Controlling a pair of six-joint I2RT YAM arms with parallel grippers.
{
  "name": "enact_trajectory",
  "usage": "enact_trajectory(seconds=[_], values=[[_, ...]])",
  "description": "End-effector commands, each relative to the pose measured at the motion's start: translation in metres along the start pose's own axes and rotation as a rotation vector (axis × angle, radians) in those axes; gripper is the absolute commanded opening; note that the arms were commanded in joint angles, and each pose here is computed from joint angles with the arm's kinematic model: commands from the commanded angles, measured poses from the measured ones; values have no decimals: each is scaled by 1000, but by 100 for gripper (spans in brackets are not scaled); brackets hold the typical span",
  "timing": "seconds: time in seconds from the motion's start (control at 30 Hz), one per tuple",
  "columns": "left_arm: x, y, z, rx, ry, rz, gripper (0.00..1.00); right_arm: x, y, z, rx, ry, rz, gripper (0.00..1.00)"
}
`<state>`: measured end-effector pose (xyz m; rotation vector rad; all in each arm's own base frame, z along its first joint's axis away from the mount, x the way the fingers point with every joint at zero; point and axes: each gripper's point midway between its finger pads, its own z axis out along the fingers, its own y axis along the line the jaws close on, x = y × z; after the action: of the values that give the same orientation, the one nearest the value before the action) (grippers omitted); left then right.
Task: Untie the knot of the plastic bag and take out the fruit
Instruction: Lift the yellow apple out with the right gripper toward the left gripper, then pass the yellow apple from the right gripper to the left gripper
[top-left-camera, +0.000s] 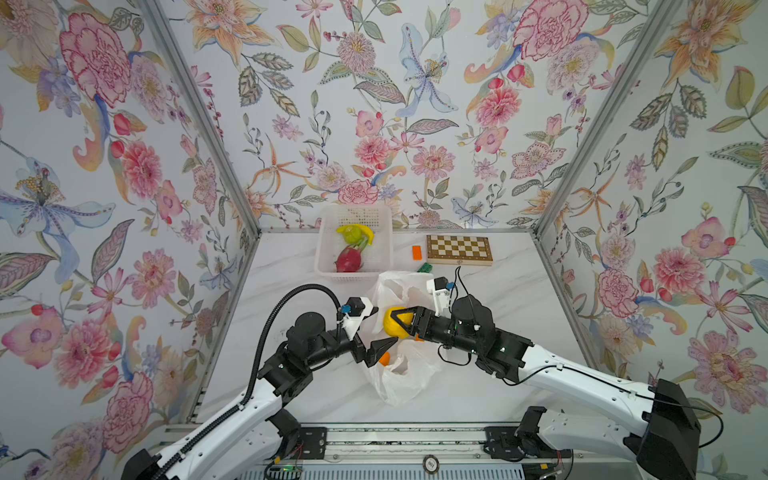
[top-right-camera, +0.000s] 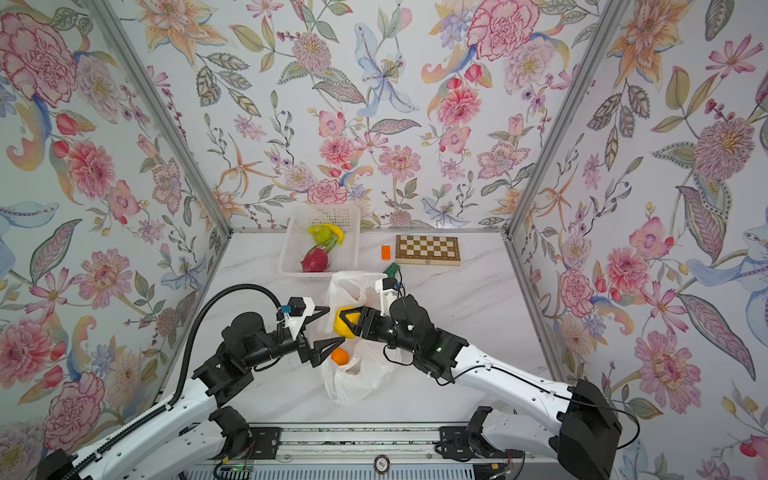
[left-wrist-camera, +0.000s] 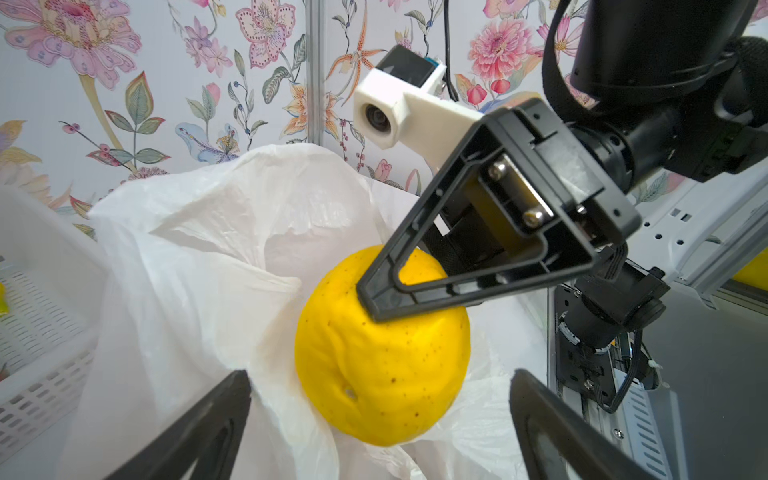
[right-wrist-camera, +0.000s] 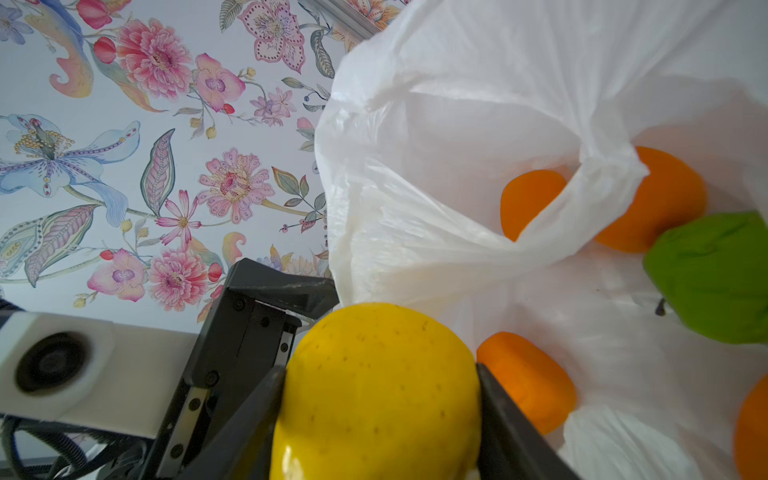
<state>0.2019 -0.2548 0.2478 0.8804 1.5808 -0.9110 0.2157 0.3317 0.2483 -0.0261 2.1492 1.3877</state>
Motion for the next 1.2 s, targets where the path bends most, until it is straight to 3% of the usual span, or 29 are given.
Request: enact_trajectory(seconds=[0.0,0.23,0.57,0.63,0.7,0.8,0.87,1.17], values=[[-17,-11,4,59,-50,60,99,-2,20,-3,-68,-2,-7,40],[-19,-13,12,85,-54,71,98,5,28,2,-86,31,-14,40],[-18,-12,15,77,-36,68,71,7,30,6,-87,41,-17,45],[-19,-7,14,46,-29,58,63,5,31,4,-86,34,-22,50],[-23,-1,12,3,-33,39,56,0,31,1,-72,18,-28,64],[-38,10,8,-69,-59,19,51,-12,32,-7,-51,-32,-49,81],[-50,16,5,-114,-78,19,50,-22,32,-15,-35,-71,-71,87],[-110,54,0,-324,-155,9,47,-68,30,-50,27,-195,-158,95]])
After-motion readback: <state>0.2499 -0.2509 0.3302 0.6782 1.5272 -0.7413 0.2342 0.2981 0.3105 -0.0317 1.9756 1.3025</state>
